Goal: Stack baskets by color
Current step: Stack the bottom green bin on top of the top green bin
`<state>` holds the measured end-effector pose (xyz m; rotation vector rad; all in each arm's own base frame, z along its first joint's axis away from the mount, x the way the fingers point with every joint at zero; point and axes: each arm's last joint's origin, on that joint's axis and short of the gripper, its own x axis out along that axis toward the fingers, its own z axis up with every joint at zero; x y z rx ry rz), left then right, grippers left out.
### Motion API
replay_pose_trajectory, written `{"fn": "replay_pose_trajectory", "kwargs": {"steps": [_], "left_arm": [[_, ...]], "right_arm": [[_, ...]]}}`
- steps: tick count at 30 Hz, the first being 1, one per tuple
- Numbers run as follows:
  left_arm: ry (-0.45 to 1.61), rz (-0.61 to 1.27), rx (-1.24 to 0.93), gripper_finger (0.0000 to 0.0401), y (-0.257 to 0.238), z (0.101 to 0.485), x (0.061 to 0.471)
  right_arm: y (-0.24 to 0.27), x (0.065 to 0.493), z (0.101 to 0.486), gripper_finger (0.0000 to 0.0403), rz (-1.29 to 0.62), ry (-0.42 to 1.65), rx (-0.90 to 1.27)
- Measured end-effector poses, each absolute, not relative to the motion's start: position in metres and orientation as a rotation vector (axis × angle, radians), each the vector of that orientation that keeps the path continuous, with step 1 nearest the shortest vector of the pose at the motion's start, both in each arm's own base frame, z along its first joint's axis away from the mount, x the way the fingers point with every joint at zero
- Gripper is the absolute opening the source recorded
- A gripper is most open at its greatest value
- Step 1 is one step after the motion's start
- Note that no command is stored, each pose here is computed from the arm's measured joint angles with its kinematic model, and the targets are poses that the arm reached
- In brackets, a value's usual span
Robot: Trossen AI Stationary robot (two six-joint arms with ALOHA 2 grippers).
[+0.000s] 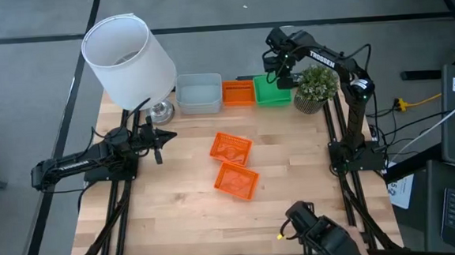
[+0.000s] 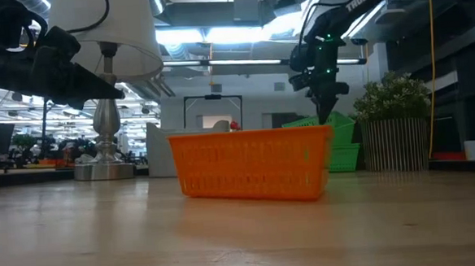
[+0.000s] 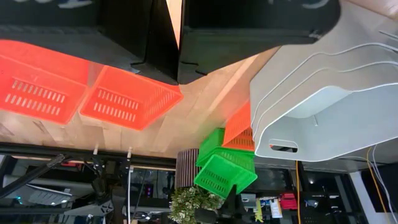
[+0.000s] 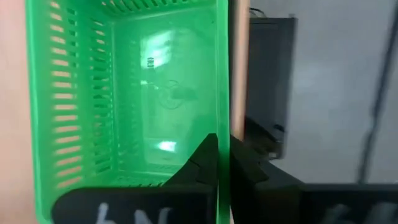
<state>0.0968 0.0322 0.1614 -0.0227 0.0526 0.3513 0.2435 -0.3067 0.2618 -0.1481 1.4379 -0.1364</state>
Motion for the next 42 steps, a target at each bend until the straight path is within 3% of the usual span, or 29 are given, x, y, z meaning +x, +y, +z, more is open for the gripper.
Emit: {"fn": "replay_pose_trajectory", "kwargs": {"steps": [4,11,21,42], "left_arm": [[0.053,0.351,-0.023,0.0,0.032,0.161,0.097],[0.053,0.351,-0.023,0.0,0.032,0.161,0.097],[0.053,0.351,-0.023,0.0,0.032,0.161,0.097],[0.053,0.351,-0.023,0.0,0.032,0.161,0.097]], "right_arm": [[-0.311,0.24,0.257,0.0005,-0.144,1.414,-0.074],[-0.319,0.237,0.244,0.0031,-0.145,1.381,0.056],[-0.318,0.236,0.239,0.0035,-0.152,1.404,0.115],[-0.32,0.237,0.239,0.0041,-0.158,1.413,0.071]]}}
